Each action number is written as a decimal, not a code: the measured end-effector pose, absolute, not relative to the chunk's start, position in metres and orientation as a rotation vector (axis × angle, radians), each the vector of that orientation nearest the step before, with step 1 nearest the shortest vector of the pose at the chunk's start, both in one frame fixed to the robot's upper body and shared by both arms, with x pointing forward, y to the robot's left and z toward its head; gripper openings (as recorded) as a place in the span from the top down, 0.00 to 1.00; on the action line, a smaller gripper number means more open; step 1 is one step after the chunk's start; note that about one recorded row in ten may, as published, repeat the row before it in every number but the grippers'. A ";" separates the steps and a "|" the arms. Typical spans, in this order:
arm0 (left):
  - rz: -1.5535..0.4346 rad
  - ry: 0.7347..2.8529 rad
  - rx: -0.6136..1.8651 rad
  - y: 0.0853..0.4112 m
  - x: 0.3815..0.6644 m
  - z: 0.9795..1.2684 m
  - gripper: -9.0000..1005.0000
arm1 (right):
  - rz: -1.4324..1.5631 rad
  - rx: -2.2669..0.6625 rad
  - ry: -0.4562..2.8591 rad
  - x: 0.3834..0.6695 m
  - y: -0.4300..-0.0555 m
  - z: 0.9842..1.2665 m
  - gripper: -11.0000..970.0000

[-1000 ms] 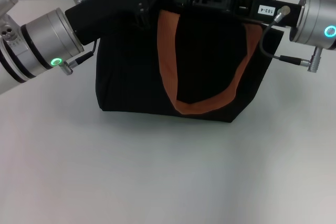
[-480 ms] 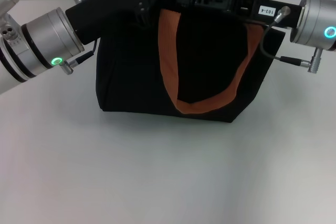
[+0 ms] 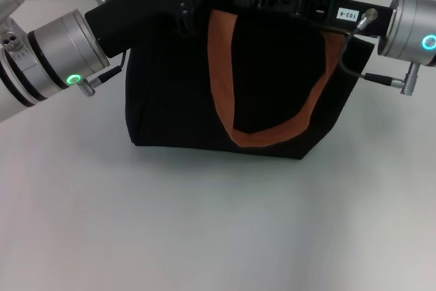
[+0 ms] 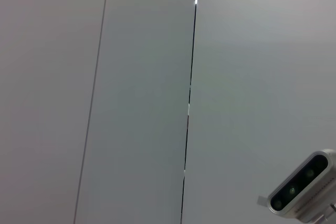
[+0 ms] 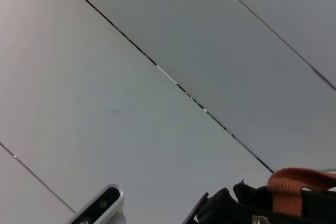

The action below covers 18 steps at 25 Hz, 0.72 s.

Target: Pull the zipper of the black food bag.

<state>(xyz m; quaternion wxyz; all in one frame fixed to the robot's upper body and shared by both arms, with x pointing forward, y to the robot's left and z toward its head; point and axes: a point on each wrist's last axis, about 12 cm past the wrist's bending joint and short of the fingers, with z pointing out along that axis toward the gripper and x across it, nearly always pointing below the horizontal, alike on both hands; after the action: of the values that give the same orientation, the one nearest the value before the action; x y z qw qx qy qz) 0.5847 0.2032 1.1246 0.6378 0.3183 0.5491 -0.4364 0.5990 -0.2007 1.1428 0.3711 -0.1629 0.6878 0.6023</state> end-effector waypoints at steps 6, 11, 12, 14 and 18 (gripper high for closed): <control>-0.996 1.254 0.726 0.203 0.585 1.125 0.84 | 1.539 -0.404 1.767 0.597 -0.205 1.141 0.97; -0.993 1.257 0.717 0.205 0.584 1.123 0.84 | 1.529 -0.376 1.770 0.595 -0.213 1.138 0.99; -0.993 1.256 0.714 0.206 0.583 1.123 0.84 | 1.529 -0.376 1.770 0.595 -0.213 1.138 0.99; -0.993 1.257 0.714 0.206 0.583 1.123 0.84 | 1.530 -0.376 1.769 0.595 -0.214 1.138 0.99; -0.993 1.256 0.714 0.206 0.583 1.123 0.84 | 1.529 -0.381 1.769 0.596 -0.213 1.140 0.99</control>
<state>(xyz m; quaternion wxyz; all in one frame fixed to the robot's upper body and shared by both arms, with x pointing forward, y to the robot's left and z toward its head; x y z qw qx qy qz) 0.5834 0.2057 1.1233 0.6396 0.3129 0.5508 -0.4354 0.5962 -0.2134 1.1396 0.3769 -0.1490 0.6916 0.5979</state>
